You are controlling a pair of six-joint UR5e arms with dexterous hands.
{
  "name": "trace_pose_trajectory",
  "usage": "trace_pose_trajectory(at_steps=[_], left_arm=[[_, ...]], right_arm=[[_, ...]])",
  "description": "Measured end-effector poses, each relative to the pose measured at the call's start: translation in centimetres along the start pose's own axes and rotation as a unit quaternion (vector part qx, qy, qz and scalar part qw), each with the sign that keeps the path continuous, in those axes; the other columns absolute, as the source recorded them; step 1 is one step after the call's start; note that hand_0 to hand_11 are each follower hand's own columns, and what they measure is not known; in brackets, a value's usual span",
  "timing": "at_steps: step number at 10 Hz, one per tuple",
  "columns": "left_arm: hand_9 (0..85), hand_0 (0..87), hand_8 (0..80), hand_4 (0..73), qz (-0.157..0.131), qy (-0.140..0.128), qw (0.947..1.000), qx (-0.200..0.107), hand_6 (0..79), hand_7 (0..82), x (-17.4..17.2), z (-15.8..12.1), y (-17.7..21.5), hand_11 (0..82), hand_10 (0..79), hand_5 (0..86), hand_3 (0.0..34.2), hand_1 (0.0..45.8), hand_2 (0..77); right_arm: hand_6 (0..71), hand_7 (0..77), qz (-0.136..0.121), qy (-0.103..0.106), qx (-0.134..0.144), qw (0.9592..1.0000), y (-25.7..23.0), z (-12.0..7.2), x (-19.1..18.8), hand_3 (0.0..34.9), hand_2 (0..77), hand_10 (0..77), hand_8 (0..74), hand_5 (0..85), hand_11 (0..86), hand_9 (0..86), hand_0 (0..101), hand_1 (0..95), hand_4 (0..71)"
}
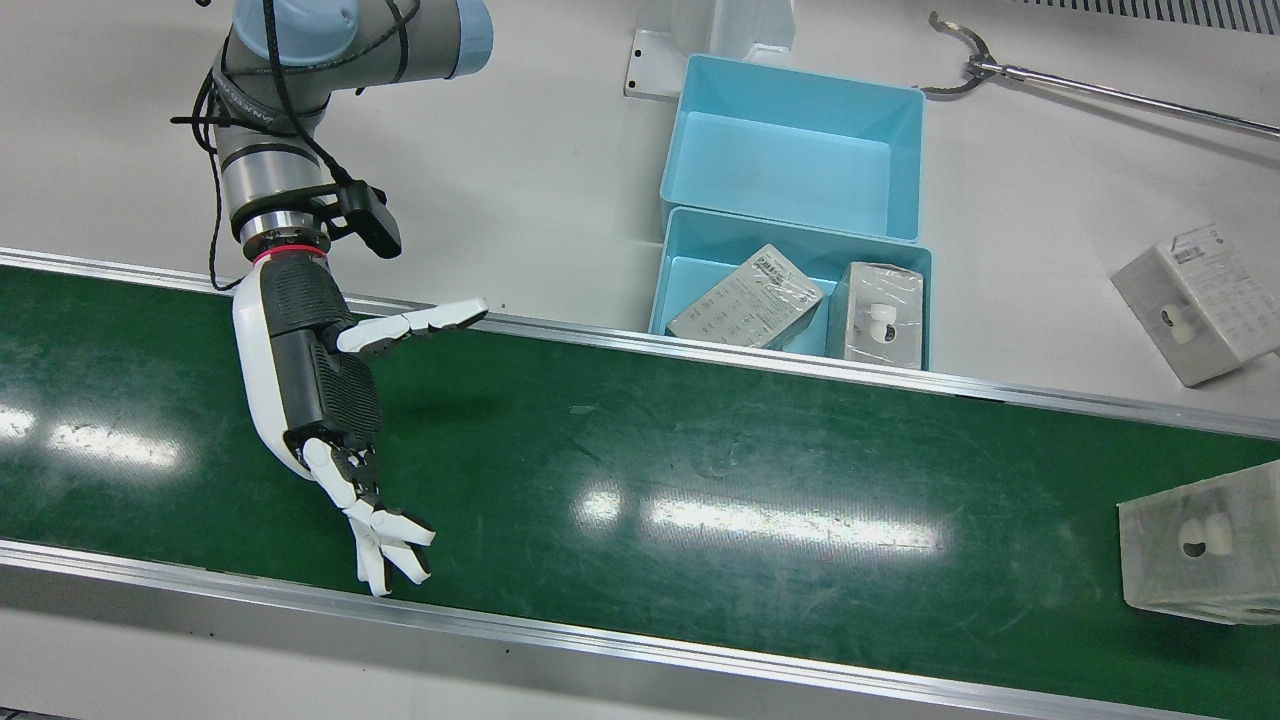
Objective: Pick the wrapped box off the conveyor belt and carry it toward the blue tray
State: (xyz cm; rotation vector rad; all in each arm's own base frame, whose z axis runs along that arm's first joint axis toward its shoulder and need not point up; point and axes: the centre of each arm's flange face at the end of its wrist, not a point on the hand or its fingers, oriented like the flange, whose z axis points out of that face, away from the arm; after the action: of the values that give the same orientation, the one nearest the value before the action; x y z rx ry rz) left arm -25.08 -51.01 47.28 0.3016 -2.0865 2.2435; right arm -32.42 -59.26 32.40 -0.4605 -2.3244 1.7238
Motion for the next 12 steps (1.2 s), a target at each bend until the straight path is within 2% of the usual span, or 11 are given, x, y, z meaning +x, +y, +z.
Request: trace_pose_trajectory(at_steps=[1,4,6,7,10,11,12], left_arm=[[0.5,0.0,0.5,0.0,0.000,0.000,1.0000,0.000,0.5,0.5,0.00,0.00,0.00,0.5,0.5,1.1,0.0,0.0,1.1],[0.5,0.0,0.5,0.0,0.000,0.000,1.0000,0.000,0.5,0.5,0.00,0.00,0.00,0.5,0.5,1.1,0.0,0.0,0.5],[0.0,0.0,0.5,0.0,0.000,0.000,1.0000,0.000,0.5,0.5,0.00,0.00,0.00,0.5,0.5,1.1,0.0,0.0,0.5],[0.0,0.0,0.5,0.0,0.000,0.000,1.0000,0.000,0.5,0.5,0.00,0.00,0.00,0.5,0.5,1.1,0.0,0.0,0.5],[0.5,0.0,0.5,0.0,0.000,0.000,1.0000,0.000,0.5,0.5,0.00,0.00,0.00,0.5,0.5,1.1,0.0,0.0,1.1],[0.0,0.0,0.5,0.0,0.000,0.000,1.0000,0.000,0.5,0.5,0.00,0.00,0.00,0.5,0.5,1.1,0.0,0.0,1.1],[0.0,0.0,0.5,0.0,0.000,0.000,1.0000,0.000,0.5,0.5,0.00,0.00,0.00,0.5,0.5,1.1,0.0,0.0,0.5]], right_arm=[[4.9,6.5,0.001,0.001,-0.003,1.0000,0.17,0.10,0.23,0.0,9.3,0.0,2.7,20.2,0.5,5.4,48,16.9,12.0],[4.9,4.4,0.002,0.003,-0.006,1.0000,0.29,0.16,0.45,0.0,6.5,0.0,2.2,20.2,0.5,5.4,48,15.3,12.0],[3.8,4.4,0.001,0.003,-0.007,1.0000,0.31,0.17,0.49,0.0,12.5,0.0,2.2,20.2,0.5,5.4,49,18.5,12.0],[3.8,3.8,0.001,0.004,-0.007,1.0000,0.33,0.16,0.56,0.0,9.8,0.0,2.2,20.2,0.5,5.4,49,13.6,10.9],[3.8,3.8,0.002,0.004,-0.007,1.0000,0.35,0.13,0.66,0.0,9.3,0.0,2.2,20.2,0.5,5.4,49,16.4,10.9],[1.6,3.8,0.002,0.005,-0.007,1.0000,0.32,0.11,0.67,0.0,8.2,0.0,2.2,19.1,0.5,3.8,48,11.5,9.8],[2.7,3.3,0.003,0.004,-0.007,1.0000,0.28,0.08,0.67,0.0,7.1,0.0,0.5,19.1,0.5,3.8,48,14.7,9.8]])
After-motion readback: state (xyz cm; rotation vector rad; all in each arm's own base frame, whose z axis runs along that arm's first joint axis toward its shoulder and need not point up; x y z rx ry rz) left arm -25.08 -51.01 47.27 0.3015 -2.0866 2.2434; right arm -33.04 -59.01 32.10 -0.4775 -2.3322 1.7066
